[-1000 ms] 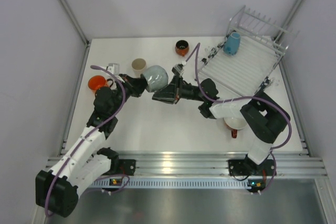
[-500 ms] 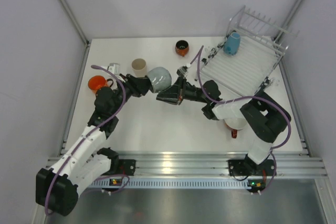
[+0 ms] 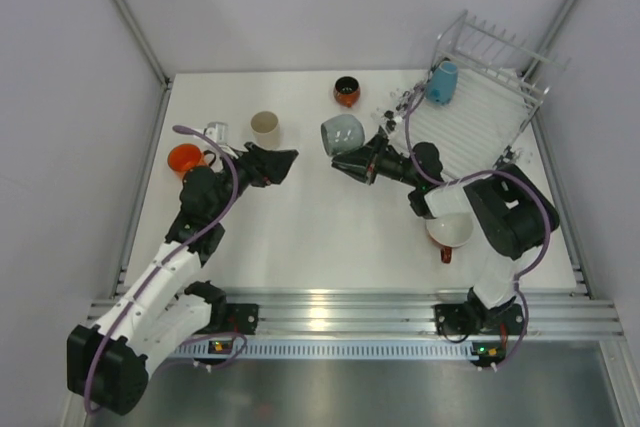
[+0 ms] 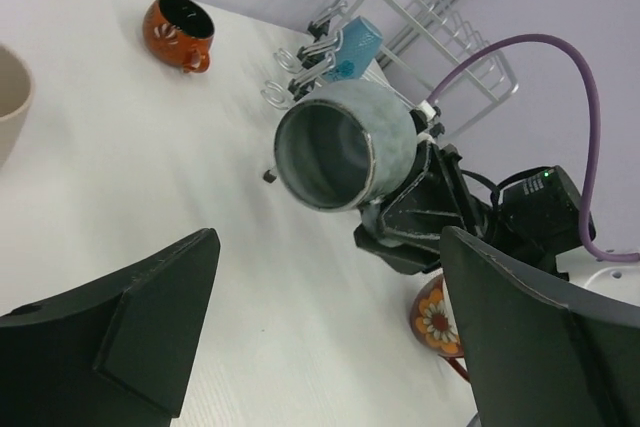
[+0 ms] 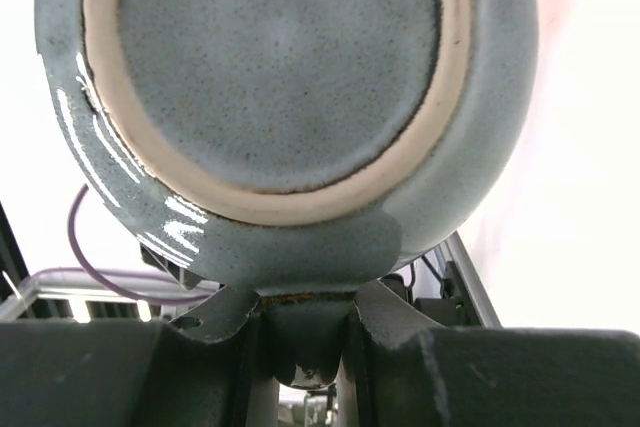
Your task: Load the cups into the dish rack
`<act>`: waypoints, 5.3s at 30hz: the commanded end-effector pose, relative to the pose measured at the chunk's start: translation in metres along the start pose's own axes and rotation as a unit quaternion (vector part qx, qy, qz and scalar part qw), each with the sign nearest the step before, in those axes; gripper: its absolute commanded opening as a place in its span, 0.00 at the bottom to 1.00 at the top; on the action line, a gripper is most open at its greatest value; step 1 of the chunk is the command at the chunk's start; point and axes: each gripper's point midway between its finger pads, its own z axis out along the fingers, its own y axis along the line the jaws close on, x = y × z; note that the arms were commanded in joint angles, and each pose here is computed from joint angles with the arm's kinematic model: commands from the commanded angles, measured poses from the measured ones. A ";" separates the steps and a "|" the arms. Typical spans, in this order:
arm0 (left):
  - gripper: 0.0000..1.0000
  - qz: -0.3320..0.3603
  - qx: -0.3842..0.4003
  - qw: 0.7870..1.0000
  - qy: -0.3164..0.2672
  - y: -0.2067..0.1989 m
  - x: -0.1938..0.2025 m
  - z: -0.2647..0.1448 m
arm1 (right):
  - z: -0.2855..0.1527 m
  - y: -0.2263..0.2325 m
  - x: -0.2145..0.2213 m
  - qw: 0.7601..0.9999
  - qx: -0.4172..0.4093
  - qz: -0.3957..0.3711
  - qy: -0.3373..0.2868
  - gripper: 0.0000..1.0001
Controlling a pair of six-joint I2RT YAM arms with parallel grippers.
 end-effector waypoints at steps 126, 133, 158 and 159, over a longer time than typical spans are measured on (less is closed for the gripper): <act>0.98 0.053 -0.133 0.990 0.003 0.049 0.007 -0.035 | -0.347 -0.050 -0.355 0.448 0.721 -0.268 -0.456 0.24; 0.98 0.053 -0.134 0.989 0.004 0.050 0.008 -0.035 | -0.350 -0.050 -0.362 0.444 0.723 -0.269 -0.455 0.24; 0.98 0.052 -0.159 0.986 -0.012 0.052 -0.006 -0.038 | -0.329 -0.009 -0.329 0.506 0.684 -0.289 -0.440 0.46; 0.98 0.050 -0.171 0.984 0.006 0.057 0.002 -0.038 | -0.327 -0.008 -0.327 0.511 0.682 -0.289 -0.437 0.47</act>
